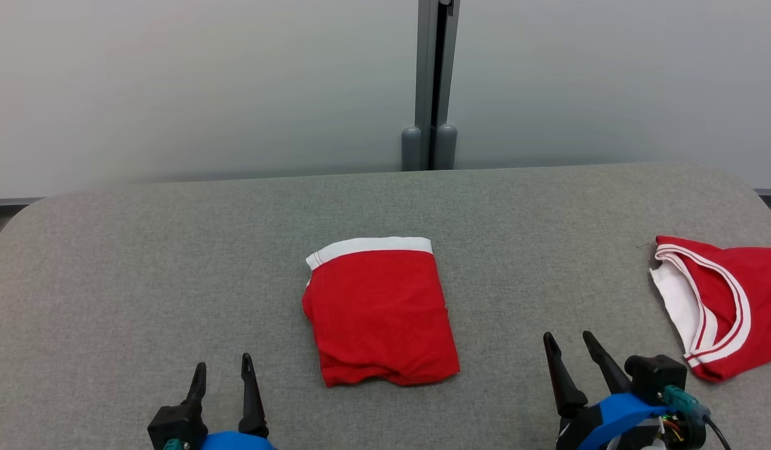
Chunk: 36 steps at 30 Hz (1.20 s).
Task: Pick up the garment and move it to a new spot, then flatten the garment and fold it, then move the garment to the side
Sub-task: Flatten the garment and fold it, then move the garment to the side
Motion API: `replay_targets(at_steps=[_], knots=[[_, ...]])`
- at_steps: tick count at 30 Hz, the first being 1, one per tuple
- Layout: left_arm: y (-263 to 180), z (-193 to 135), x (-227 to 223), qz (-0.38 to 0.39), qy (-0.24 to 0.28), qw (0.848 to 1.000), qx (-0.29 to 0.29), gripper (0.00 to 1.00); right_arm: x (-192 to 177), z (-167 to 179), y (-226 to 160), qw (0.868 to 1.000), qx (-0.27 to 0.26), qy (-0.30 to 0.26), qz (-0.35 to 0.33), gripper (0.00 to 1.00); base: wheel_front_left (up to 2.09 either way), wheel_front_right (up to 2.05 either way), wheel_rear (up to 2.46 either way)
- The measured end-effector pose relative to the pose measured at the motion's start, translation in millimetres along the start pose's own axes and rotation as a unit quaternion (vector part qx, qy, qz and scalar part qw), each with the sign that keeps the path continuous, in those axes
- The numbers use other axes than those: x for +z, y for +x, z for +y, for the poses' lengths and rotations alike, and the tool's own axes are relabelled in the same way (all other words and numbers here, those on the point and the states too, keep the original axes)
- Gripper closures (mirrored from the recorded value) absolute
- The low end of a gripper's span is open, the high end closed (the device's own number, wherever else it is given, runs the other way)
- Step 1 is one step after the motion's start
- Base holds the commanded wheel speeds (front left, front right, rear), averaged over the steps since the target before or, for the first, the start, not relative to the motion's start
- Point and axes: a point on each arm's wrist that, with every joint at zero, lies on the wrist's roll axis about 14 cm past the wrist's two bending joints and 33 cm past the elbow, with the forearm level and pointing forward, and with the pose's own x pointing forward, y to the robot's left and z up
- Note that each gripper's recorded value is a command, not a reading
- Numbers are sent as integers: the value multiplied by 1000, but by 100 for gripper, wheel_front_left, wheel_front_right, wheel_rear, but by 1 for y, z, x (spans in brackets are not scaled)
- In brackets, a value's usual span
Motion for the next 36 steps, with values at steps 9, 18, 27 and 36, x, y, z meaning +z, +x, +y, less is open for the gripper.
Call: replay_targets(at_steps=[9, 18, 27, 36], knots=[[-2, 3, -3, 4, 4, 1000, 3, 0, -8, 5, 2, 1000, 7, 3, 12, 0, 0, 0, 0], [19, -9, -12, 22, 1, 1000, -12, 0, -20, 34, 47, 998, 56, 8, 40, 0, 0, 0, 0], [31, 4, -22, 40, -3, 999, 11, 0, -50, 79, 99, 988, 111, 43, 95, 0, 0, 0, 0], [37, 23, -21, 39, -15, 998, 43, 0, -84, 98, 121, 979, 138, 36, 149, 100, 0, 0, 0]])
